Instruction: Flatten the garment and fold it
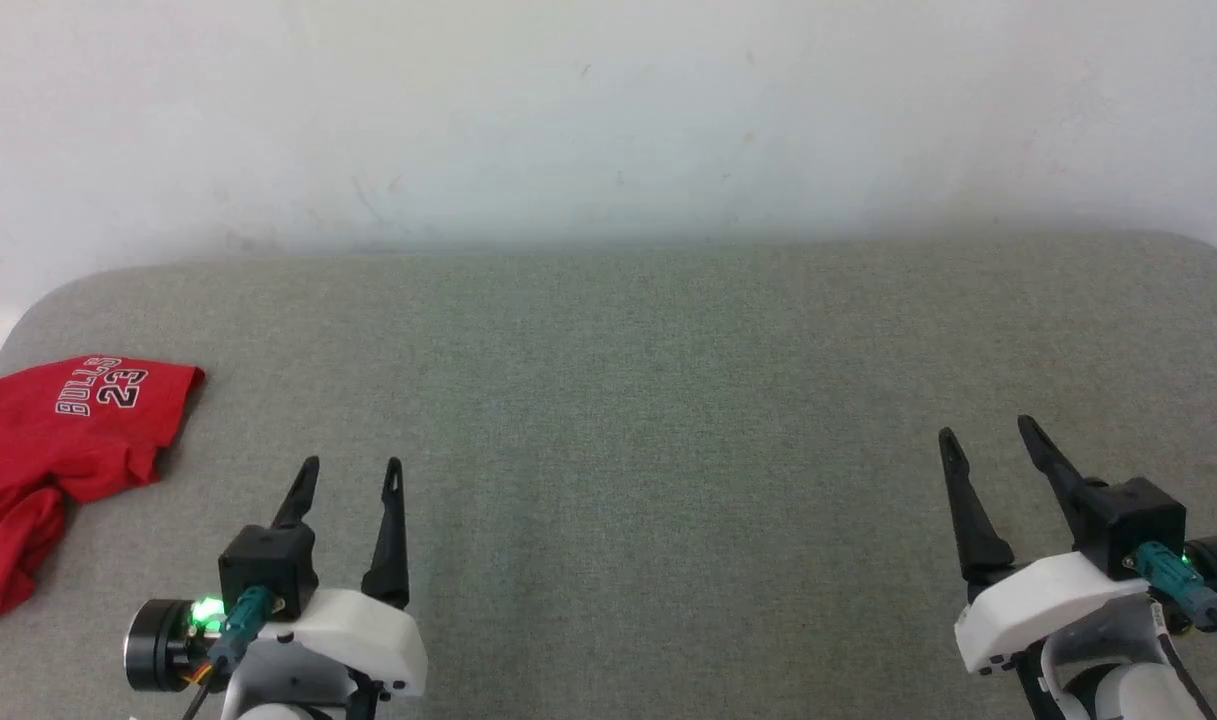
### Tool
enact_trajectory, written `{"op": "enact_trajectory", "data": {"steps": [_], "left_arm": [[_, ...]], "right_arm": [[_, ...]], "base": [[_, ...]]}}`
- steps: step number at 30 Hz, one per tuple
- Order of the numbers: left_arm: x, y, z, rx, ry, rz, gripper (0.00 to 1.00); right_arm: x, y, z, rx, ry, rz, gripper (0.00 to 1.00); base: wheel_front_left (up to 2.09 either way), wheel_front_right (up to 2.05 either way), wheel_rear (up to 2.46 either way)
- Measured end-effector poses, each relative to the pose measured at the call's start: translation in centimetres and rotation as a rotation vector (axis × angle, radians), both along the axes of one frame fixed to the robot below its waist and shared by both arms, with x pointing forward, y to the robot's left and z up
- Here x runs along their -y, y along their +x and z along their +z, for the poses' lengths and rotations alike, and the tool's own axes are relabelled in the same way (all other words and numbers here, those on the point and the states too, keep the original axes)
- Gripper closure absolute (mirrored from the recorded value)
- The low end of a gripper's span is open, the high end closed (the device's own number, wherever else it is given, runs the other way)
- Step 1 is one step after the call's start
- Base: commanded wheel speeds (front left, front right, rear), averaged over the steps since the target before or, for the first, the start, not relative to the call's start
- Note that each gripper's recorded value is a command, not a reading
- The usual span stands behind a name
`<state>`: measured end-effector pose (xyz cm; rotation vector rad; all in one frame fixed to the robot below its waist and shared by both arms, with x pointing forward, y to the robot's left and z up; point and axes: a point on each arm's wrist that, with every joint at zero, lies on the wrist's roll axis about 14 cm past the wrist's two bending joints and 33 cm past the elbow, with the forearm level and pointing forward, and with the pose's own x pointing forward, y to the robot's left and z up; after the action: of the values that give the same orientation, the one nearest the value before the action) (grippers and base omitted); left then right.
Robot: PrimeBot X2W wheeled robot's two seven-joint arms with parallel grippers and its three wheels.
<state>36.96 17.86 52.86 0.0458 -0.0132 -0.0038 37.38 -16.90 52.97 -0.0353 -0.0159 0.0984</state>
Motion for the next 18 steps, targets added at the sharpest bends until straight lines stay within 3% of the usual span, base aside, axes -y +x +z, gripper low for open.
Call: {"op": "enact_trajectory", "data": {"steps": [18], "left_arm": [[-1.0, -0.43, 0.68, 0.042, -0.002, 0.029, 0.0]], "right_arm": [[0.66, 0.34, 0.3, 0.03, 0.02, -0.018, 0.0]], "base": [[0.0, 0.0, 0.0]]}}
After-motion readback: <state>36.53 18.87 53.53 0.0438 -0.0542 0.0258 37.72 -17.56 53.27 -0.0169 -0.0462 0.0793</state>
